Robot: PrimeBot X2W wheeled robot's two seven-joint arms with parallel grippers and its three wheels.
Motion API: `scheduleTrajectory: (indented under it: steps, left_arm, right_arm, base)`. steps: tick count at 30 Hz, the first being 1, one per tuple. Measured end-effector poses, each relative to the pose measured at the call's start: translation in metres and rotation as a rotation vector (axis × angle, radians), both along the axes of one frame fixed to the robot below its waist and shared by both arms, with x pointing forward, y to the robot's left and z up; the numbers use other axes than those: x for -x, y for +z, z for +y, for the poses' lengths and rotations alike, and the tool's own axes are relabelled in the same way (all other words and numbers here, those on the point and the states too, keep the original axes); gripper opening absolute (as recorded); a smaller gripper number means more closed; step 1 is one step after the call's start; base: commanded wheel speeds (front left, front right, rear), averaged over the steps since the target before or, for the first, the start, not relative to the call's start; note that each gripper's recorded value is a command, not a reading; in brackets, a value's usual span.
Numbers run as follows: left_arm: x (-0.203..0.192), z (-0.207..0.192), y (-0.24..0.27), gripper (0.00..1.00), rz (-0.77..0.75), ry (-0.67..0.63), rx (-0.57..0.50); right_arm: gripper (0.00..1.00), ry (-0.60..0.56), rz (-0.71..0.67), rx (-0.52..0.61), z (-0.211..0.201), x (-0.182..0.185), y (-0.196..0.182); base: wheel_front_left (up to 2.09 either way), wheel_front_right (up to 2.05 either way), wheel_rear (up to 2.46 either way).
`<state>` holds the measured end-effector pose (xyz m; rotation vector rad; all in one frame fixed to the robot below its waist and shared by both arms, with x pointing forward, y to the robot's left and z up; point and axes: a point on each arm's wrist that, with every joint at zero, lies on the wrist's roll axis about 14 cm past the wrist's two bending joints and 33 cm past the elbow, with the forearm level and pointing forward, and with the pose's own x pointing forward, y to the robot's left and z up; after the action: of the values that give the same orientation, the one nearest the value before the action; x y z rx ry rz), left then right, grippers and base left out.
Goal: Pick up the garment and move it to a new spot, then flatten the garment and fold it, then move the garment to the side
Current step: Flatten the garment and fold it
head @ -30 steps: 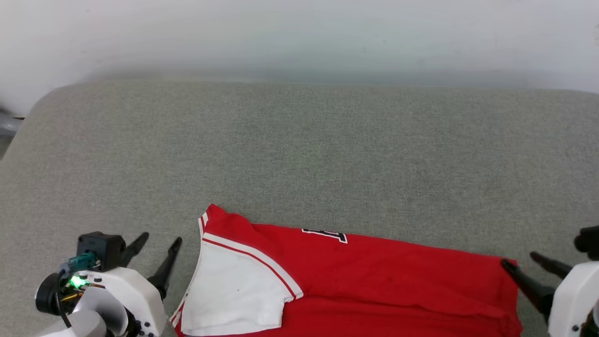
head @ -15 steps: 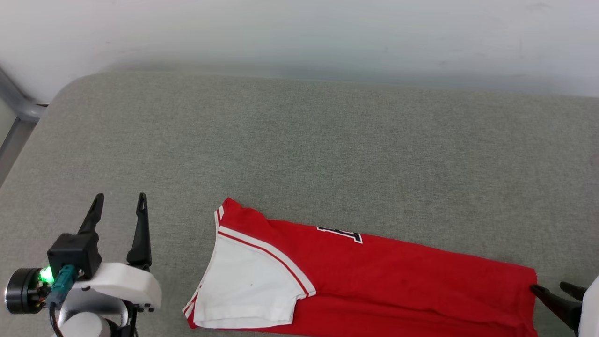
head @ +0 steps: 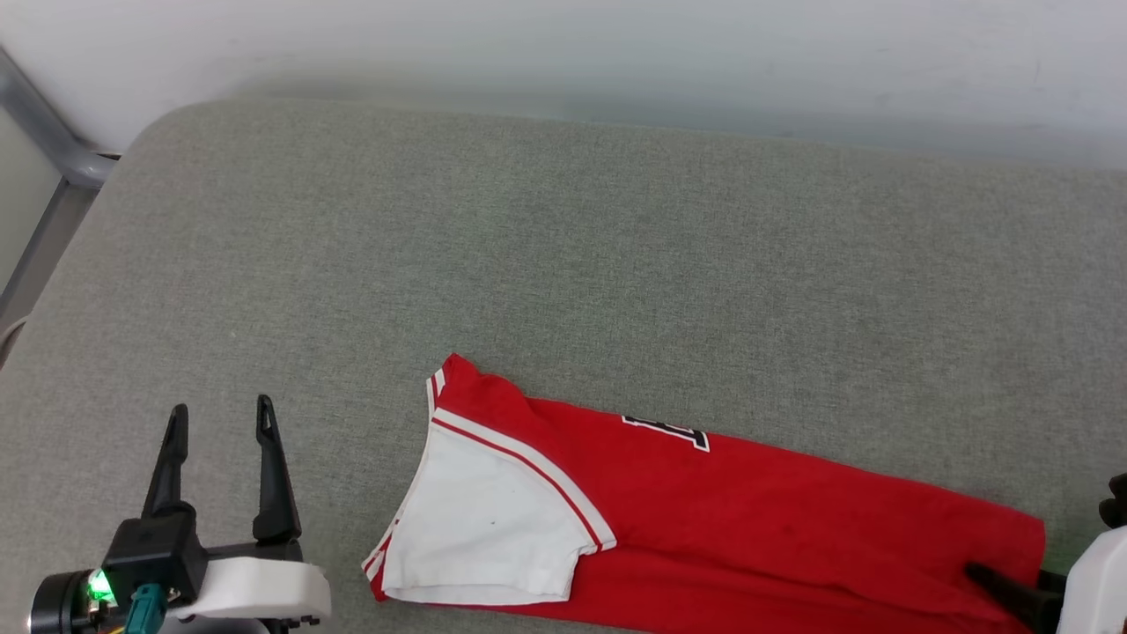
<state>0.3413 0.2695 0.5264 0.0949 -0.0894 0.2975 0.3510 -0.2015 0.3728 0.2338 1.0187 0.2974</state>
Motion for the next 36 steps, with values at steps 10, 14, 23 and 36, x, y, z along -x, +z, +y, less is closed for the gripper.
scheduleTrajectory:
  steps: [10, 14, 23, 36]
  left_arm:
    - [0.01, -0.007, -0.017, 1.0, 0.027, 0.018, 0.01]
    - [0.011, -0.006, -0.018, 1.0, 0.029, 0.023, 0.005]
    - [0.01, -0.007, -0.012, 1.0, 0.012, 0.008, -0.019]
    - [0.009, -0.025, -0.015, 1.0, 0.021, -0.055, -0.028]
  right_arm:
    - [1.0, 0.042, 0.04, -0.038, 0.021, 0.003, -0.016]
    - [0.34, 0.074, 0.039, -0.03, 0.025, 0.002, -0.017]
    - [0.0, 0.065, -0.052, -0.036, 0.023, -0.011, -0.004]
    - [0.0, -0.103, -0.13, 0.176, -0.081, -0.035, 0.022]
  base:
    - [0.0, 0.0, 0.0]
    - [0.0, 0.0, 0.0]
    - [0.0, 0.0, 0.0]
    - [0.0, 0.0, 0.0]
